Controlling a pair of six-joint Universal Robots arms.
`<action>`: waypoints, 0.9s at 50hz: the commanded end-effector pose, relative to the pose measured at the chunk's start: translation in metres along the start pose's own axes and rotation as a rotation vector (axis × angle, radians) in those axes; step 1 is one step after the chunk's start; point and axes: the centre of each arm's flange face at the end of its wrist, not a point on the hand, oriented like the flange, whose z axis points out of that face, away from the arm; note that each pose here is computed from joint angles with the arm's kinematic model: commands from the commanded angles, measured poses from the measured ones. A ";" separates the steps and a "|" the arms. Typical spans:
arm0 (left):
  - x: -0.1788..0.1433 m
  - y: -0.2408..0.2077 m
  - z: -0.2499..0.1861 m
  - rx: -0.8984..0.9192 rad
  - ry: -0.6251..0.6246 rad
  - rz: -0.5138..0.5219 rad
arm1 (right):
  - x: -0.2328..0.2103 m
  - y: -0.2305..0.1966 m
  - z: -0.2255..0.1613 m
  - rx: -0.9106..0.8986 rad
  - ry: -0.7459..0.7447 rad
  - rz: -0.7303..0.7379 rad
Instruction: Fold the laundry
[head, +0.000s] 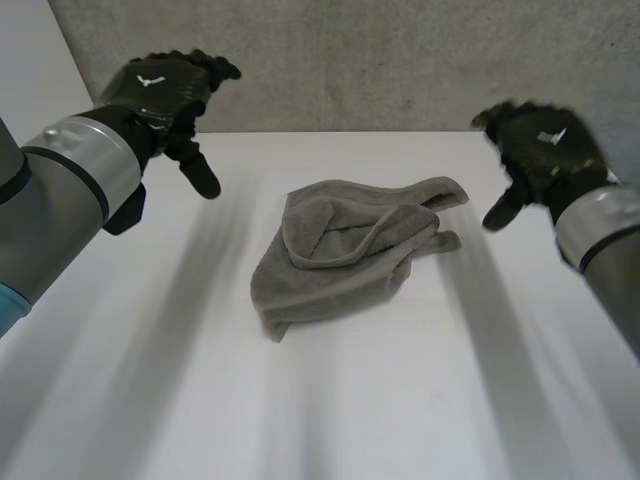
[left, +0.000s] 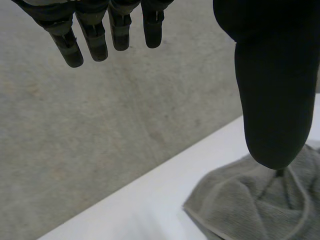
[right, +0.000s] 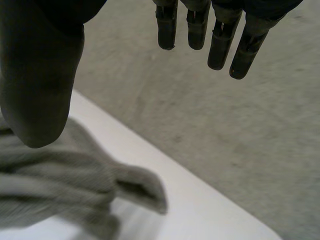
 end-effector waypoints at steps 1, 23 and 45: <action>-0.005 -0.006 -0.001 0.030 -0.046 -0.006 | 0.015 -0.046 0.003 0.001 0.066 0.023; -0.005 -0.006 -0.001 0.029 -0.043 -0.003 | 0.012 -0.038 0.012 -0.047 0.028 0.021; -0.012 -0.009 0.002 0.042 -0.061 -0.001 | -0.112 0.059 0.091 -0.164 -0.432 0.000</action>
